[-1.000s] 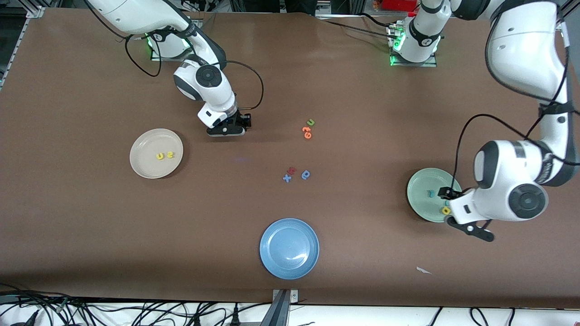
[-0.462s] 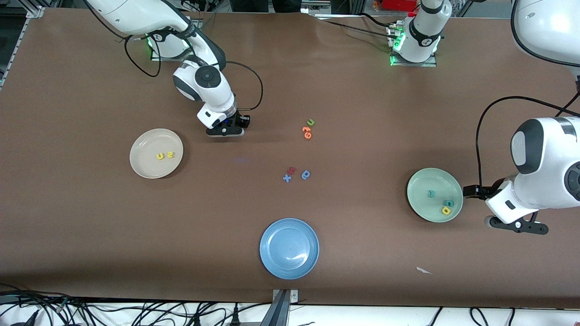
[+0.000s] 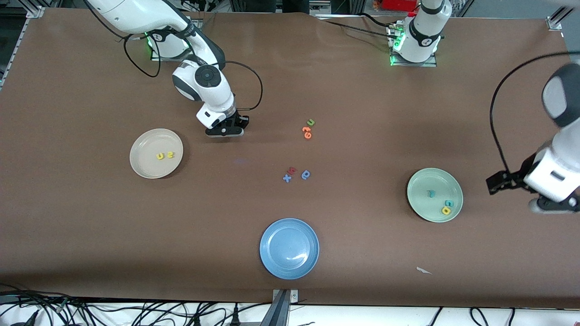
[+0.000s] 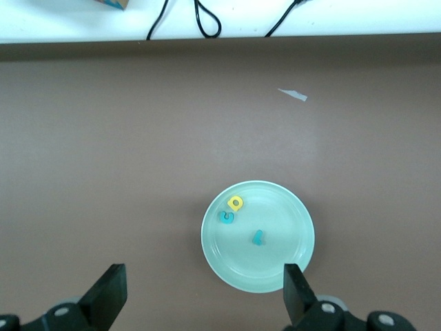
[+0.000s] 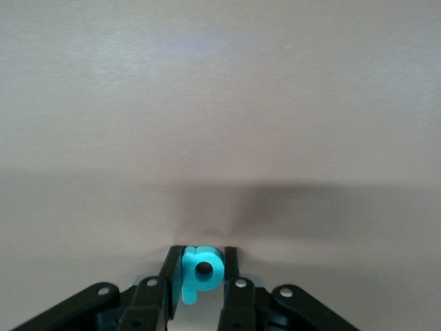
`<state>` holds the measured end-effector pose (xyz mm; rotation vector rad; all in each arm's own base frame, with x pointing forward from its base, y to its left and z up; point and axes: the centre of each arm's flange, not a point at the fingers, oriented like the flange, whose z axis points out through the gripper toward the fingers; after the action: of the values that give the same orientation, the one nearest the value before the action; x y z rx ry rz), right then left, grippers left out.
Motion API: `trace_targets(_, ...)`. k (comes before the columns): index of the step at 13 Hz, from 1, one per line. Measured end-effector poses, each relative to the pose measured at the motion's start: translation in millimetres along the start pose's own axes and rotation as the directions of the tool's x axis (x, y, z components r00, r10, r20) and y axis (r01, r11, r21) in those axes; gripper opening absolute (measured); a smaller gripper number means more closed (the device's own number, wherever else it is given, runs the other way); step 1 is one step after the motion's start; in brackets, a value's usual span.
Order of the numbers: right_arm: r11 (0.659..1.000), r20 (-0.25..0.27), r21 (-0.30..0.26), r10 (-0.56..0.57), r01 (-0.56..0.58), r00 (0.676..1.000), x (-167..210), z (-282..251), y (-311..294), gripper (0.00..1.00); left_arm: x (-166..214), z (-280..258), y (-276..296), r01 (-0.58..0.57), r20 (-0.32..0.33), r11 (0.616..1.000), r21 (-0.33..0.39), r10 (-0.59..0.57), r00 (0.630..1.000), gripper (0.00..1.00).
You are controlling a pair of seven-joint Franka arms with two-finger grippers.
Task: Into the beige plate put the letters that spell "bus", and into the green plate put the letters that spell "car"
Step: 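Carry the teal p to the white plate and open the right gripper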
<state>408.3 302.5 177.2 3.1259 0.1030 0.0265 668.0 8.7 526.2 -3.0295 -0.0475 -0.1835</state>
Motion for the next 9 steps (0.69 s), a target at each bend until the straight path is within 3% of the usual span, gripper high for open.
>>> trace_targets(3, 0.993, -0.01, -0.085, -0.088, 0.087, 0.996, 19, -21, 28, 0.28, -34, -26, -2, -0.003, -0.058, 1.0, -0.017, 0.003, 0.998, 1.0)
trace_targets(5, 0.972, 0.012, -0.161, -0.174, 0.173, 0.985, 33, -39, 59, 0.28, -49, -49, -5, 0.0, -0.083, 1.0, -0.024, -0.002, 0.997, 1.0)
trace_targets(9, 0.924, 0.067, -0.243, -0.288, 0.296, 0.955, 63, -64, 145, 0.28, -66, -56, -2, -0.001, -0.06, 1.0, -0.029, -0.001, 0.998, 1.0)
